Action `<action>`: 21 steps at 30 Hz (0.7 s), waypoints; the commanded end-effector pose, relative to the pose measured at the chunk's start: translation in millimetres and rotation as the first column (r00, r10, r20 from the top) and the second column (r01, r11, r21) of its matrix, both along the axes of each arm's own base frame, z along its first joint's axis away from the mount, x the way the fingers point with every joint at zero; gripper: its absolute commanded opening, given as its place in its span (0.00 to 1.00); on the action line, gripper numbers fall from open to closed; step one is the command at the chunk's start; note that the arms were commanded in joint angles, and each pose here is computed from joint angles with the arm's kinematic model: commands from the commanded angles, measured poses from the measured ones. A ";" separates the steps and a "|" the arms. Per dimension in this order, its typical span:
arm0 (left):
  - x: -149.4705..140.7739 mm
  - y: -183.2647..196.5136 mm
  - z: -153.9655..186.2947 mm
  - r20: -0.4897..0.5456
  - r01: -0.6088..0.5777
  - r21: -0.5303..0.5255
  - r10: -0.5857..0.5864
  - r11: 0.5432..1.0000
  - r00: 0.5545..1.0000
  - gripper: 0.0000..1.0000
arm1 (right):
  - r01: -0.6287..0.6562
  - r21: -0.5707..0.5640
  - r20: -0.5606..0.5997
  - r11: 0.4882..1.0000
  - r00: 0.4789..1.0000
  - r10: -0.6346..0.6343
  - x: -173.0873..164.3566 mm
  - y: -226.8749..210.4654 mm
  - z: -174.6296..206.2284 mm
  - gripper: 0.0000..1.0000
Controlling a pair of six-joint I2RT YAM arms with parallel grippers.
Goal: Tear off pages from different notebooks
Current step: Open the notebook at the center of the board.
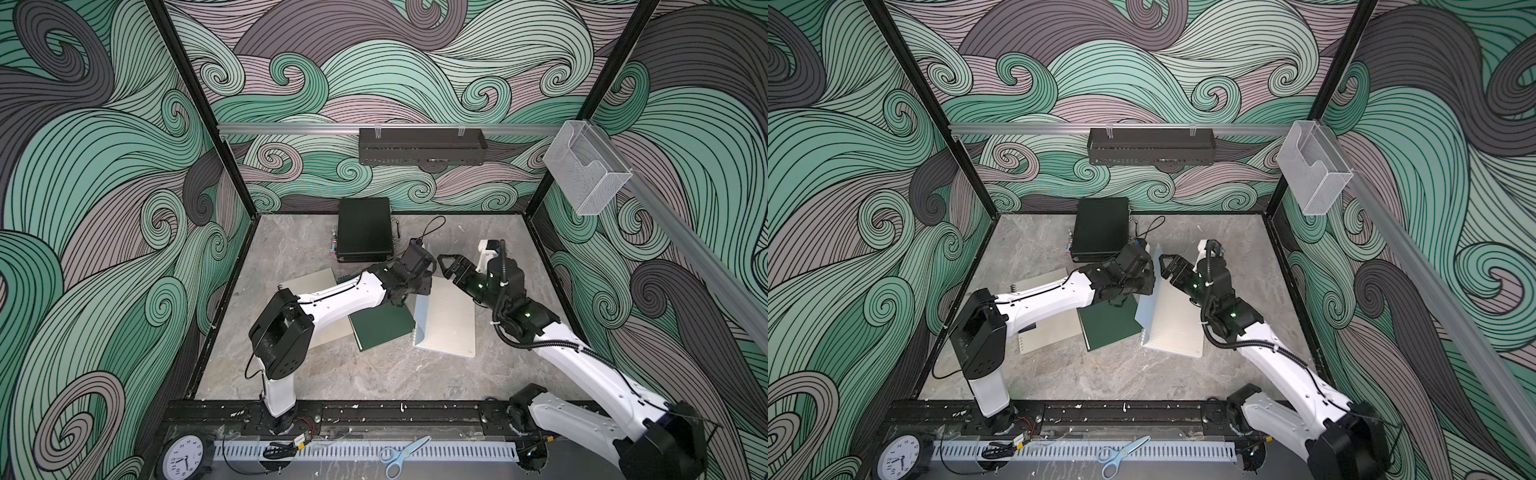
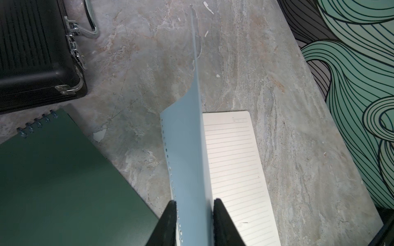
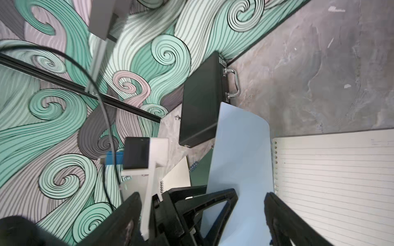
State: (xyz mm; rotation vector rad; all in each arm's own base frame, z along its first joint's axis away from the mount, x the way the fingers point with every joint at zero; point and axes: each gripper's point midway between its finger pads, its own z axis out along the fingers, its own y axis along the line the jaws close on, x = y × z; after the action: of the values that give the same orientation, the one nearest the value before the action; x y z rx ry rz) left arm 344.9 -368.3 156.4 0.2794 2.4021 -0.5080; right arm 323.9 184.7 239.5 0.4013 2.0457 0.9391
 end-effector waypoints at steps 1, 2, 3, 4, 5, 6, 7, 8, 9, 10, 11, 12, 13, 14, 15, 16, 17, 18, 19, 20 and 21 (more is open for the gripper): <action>3.6 11.5 -8.0 -0.016 -0.016 0.044 0.017 0.999 1.000 0.22 | -0.063 0.014 -0.013 0.998 0.998 0.063 1.9 15.6 8.6 0.87; 3.3 11.3 -7.4 -0.015 -0.015 0.044 0.016 0.999 1.000 0.21 | -0.066 0.013 -0.023 0.998 0.998 0.066 2.9 17.0 6.6 0.87; 3.9 11.5 -7.2 -0.014 -0.015 0.044 0.016 0.999 1.000 0.20 | -0.074 0.012 -0.022 0.997 0.997 0.074 3.2 18.8 6.2 0.87; 5.1 12.7 -7.9 -0.014 -0.019 0.046 0.020 0.999 1.000 0.18 | -0.085 0.014 -0.011 0.996 0.996 0.085 3.1 20.4 7.5 0.88; 5.8 13.0 -8.3 -0.014 -0.021 0.047 0.022 0.999 1.000 0.18 | -0.094 0.019 0.005 0.995 0.996 0.094 2.9 21.4 10.1 0.89; 5.9 13.6 -8.8 -0.015 -0.022 0.048 0.022 0.999 1.000 0.18 | -0.092 0.018 0.012 0.996 0.996 0.092 2.0 20.4 10.6 0.89; 6.6 13.9 -8.9 -0.015 -0.023 0.048 0.024 0.999 1.000 0.18 | -0.074 0.018 0.014 0.997 0.997 0.074 1.5 16.7 10.3 0.90; 8.2 14.8 -9.5 -0.015 -0.026 0.048 0.027 0.999 1.000 0.17 | -0.054 0.016 0.015 0.998 0.998 0.053 0.9 12.5 9.4 0.90; 8.9 14.9 -10.4 -0.017 -0.027 0.049 0.028 0.998 0.999 0.16 | -0.040 0.013 0.015 0.999 0.999 0.040 0.2 9.5 8.9 0.90; 9.5 15.4 -10.4 -0.017 -0.029 0.049 0.030 0.998 0.999 0.14 | -0.032 0.010 0.016 0.999 0.999 0.032 -1.2 7.2 8.4 0.90; 10.3 15.3 -10.2 -0.017 -0.029 0.048 0.030 0.998 0.999 0.13 | -0.027 0.010 0.022 1.000 0.999 0.027 -1.7 5.8 9.1 0.90; 10.0 14.8 -11.1 -0.020 -0.027 0.050 0.028 0.998 0.999 0.10 | -0.026 0.008 0.029 1.000 0.999 0.026 -2.2 5.0 9.9 0.91; 10.8 15.6 -11.1 -0.021 -0.029 0.052 0.030 0.998 0.999 0.04 | -0.023 0.000 0.040 1.000 0.999 0.023 -1.9 3.6 10.8 0.91; 10.9 16.4 -11.1 -0.024 -0.030 0.056 0.032 0.998 0.999 0.00 | -0.010 -0.010 0.041 1.000 0.999 0.011 -1.2 1.3 10.4 0.91; 11.5 17.2 -10.9 -0.025 -0.034 0.058 0.035 0.998 0.999 0.00 | 0.000 -0.018 0.035 1.000 0.999 0.001 -0.6 -0.8 8.7 0.92; 11.6 17.7 -11.1 -0.024 -0.035 0.060 0.037 0.998 0.999 0.00 | 0.006 -0.029 0.031 1.000 1.000 -0.006 -0.5 -2.2 8.1 0.91; 11.8 18.3 -11.4 -0.024 -0.039 0.062 0.040 0.997 0.999 0.00 | 0.007 -0.036 0.028 0.999 1.000 -0.006 -0.6 -2.6 8.2 0.91; 12.7 19.6 -12.1 -0.023 -0.044 0.065 0.046 0.997 0.999 0.00 | 0.006 -0.045 0.025 0.999 1.000 -0.004 -1.1 -2.9 7.1 0.91; 12.8 19.7 -11.8 -0.022 -0.045 0.065 0.047 0.997 0.999 0.00 | 0.011 -0.053 0.021 0.999 1.000 -0.010 -1.3 -4.5 5.5 0.91; 13.6 20.8 -12.1 -0.023 -0.050 0.066 0.051 0.997 0.998 0.00 | 0.018 -0.058 0.018 0.998 1.000 -0.017 -1.6 -6.4 3.9 0.91; 13.7 20.8 -11.8 -0.023 -0.049 0.067 0.051 0.997 0.998 0.00 | 0.025 -0.064 0.017 0.998 1.000 -0.024 -2.0 -8.0 2.3 0.91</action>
State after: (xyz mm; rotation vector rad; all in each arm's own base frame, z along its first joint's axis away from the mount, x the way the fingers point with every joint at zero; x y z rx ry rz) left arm 352.2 -357.9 154.1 0.2568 2.4147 -0.4865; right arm 323.2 184.0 245.3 0.3740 2.0425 0.9151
